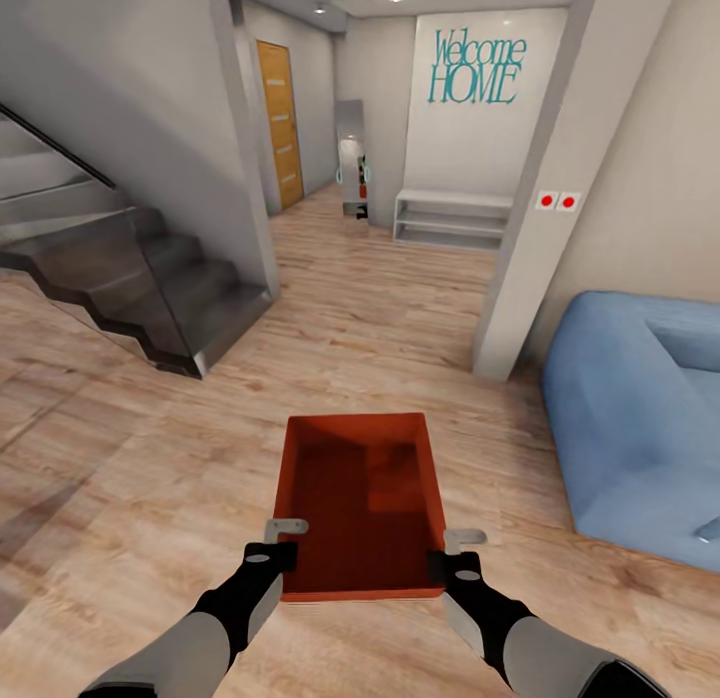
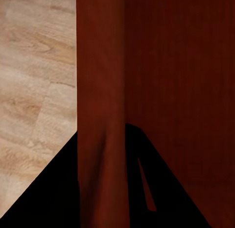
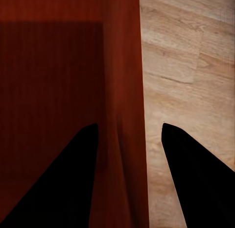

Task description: Move the two storage containers from the living room to the garage. In the garage, place one container on the floor and stack the other container on top of it (either order is fine).

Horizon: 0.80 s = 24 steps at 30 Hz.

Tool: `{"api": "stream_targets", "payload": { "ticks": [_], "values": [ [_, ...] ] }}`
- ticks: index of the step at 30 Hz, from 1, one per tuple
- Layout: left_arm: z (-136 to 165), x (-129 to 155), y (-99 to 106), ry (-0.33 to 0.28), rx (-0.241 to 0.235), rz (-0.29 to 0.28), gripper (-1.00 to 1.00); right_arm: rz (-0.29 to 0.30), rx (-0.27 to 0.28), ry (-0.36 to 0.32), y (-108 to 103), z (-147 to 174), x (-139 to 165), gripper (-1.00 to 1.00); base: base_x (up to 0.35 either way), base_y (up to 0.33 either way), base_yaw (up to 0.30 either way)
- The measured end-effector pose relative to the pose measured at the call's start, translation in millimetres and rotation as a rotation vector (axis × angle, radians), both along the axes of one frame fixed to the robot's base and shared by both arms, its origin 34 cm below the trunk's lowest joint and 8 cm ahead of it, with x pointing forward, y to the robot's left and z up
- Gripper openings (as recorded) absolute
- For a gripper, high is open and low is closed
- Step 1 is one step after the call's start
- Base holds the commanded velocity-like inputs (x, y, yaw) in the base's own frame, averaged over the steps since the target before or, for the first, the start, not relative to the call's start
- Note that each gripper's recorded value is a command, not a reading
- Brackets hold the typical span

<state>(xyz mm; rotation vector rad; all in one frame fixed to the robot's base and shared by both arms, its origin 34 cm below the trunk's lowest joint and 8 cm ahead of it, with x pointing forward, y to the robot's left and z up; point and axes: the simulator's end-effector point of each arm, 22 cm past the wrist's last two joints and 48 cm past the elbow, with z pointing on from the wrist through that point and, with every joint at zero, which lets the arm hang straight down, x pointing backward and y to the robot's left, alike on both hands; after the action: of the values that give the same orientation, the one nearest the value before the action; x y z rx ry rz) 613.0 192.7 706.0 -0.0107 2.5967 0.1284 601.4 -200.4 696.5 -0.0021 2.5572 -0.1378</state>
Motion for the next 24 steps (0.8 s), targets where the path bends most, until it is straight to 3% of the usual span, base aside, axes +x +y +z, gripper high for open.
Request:
{"api": "stream_targets", "payload": {
  "ticks": [24],
  "values": [
    [-3.5, -2.9, 7.4, 0.009, -0.007, 0.001, -1.0, -0.003, -0.003, 0.009, 7.2, -0.6, -3.2, -1.0, 0.324, 0.0, 0.0]
  ]
}}
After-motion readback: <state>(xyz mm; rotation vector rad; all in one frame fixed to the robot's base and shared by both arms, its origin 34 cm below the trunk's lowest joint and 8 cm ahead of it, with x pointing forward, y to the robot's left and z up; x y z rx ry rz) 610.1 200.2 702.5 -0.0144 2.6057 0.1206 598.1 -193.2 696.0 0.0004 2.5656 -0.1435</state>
